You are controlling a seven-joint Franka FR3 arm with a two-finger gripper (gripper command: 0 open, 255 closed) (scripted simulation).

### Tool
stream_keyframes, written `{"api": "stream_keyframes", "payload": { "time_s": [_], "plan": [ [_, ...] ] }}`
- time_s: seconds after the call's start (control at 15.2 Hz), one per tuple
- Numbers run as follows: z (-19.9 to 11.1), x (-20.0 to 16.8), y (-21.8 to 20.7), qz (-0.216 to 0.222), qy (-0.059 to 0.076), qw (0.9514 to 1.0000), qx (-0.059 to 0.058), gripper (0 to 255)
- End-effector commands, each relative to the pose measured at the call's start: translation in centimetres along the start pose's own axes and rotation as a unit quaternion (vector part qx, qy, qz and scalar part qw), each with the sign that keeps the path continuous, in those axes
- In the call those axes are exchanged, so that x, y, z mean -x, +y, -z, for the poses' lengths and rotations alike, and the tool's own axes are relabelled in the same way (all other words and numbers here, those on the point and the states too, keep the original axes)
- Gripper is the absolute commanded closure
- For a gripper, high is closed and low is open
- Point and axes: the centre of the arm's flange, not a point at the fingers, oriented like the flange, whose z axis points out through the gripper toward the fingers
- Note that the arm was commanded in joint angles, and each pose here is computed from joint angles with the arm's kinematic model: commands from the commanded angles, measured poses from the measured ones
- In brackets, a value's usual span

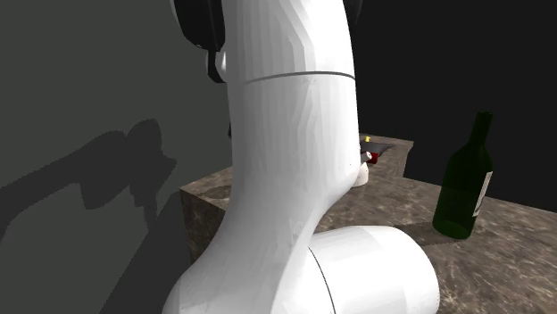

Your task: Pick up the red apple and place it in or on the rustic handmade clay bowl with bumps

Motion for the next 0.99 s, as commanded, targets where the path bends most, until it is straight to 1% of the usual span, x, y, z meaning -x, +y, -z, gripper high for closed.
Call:
{"api": "stream_keyframes", "payload": {
  "time_s": [0.0,0.33,0.86,0.92],
  "plan": [
    [-1.0,-0.4,0.1,-0.001,0.000,1.0000,-0.001,0],
    [-3.9,-0.4,0.0,-0.001,0.000,1.0000,-0.001,0],
    [-3.9,-0.4,0.0,-0.001,0.000,1.0000,-0.001,0],
    [-3.9,-0.4,0.0,-0.001,0.000,1.0000,-0.001,255]
  ]
}}
